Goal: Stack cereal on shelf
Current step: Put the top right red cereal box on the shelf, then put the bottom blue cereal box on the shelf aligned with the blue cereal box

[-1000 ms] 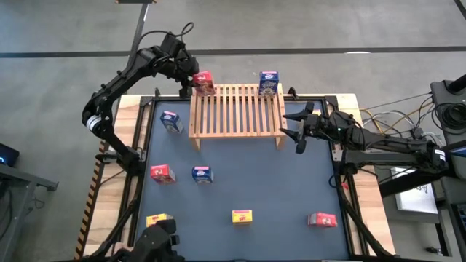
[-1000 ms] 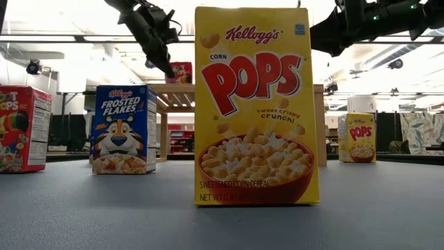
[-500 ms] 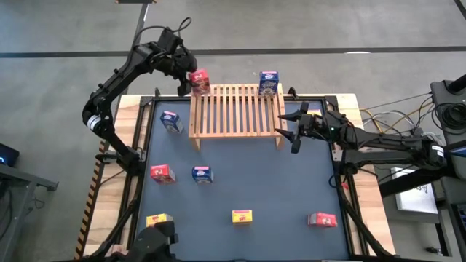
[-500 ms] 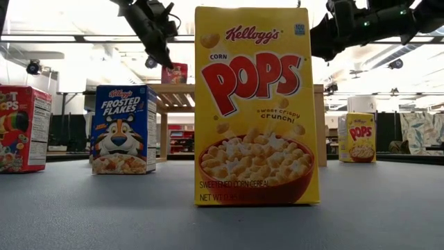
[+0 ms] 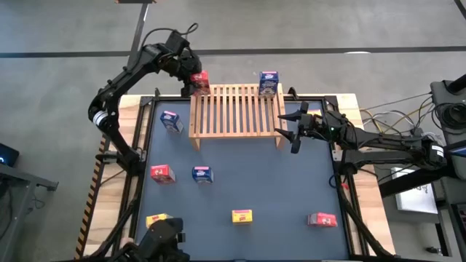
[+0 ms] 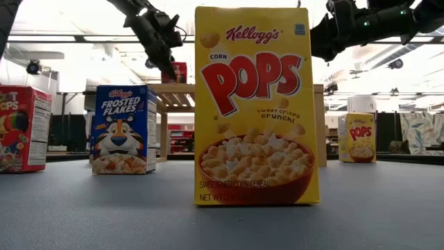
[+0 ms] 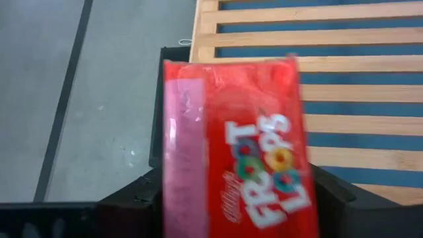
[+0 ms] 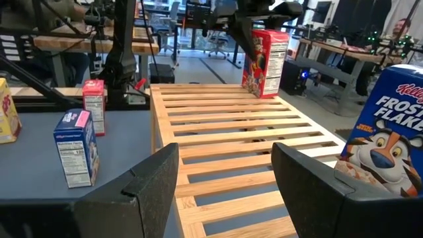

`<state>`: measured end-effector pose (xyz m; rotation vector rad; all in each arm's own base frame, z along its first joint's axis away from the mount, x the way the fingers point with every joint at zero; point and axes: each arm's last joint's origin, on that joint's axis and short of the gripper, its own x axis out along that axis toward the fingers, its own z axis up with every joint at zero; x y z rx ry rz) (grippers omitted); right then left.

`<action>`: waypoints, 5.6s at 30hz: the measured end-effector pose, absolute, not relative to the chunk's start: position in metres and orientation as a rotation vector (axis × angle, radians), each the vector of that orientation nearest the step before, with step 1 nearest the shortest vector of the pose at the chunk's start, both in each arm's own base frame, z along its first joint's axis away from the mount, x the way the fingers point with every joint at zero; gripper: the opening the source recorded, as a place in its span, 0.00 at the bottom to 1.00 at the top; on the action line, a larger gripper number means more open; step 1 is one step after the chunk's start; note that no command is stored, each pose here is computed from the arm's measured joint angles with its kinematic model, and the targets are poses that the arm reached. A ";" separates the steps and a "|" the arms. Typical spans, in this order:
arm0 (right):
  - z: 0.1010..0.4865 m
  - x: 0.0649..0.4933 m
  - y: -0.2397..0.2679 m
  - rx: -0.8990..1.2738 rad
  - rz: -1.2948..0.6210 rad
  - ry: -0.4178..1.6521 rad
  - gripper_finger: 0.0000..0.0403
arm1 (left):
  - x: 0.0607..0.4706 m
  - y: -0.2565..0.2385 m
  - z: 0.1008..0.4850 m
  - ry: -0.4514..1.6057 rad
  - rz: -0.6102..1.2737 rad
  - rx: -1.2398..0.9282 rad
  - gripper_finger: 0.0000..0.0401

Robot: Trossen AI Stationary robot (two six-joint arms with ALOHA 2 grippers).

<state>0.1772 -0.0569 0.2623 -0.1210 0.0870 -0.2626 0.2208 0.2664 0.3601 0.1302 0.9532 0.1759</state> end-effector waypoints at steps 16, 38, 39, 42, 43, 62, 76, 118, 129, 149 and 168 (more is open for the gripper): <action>0.264 0.177 -0.057 -0.143 -0.264 0.068 0.58 | 0.223 0.265 0.384 0.875 0.150 0.153 0.41; 0.264 0.177 -0.057 -0.131 -0.263 0.068 0.58 | 0.239 0.275 0.368 0.911 0.121 0.052 0.46; 0.264 0.177 -0.057 -0.131 -0.263 0.068 0.58 | 0.239 0.275 0.369 0.910 0.123 0.052 0.47; 0.264 0.177 -0.057 -0.131 -0.263 0.067 0.58 | 0.238 0.274 0.372 0.911 0.123 0.051 0.52; 0.264 0.177 -0.057 -0.131 -0.262 0.067 0.58 | 0.238 0.274 0.373 0.910 0.124 0.051 0.54; 0.264 0.177 -0.057 -0.128 -0.262 0.066 0.58 | 0.222 0.260 0.407 1.008 0.197 0.061 0.61; 0.267 0.176 -0.056 -0.132 -0.263 0.049 0.58 | 0.192 0.225 0.453 0.995 0.299 0.030 0.60; 0.272 0.180 -0.055 -0.056 -0.205 -0.035 0.58 | 0.116 0.113 0.330 0.483 0.333 -0.131 0.55; 0.276 0.208 -0.050 -0.041 -0.113 -0.023 0.58 | 0.107 0.103 0.335 0.438 0.345 -0.124 0.55; 0.244 0.309 -0.022 -0.055 0.069 0.202 0.58 | 0.099 0.086 0.308 0.431 0.318 -0.162 0.55; 0.224 0.418 0.014 -0.130 0.267 0.377 0.75 | 0.092 0.077 0.293 0.421 0.293 -0.197 0.55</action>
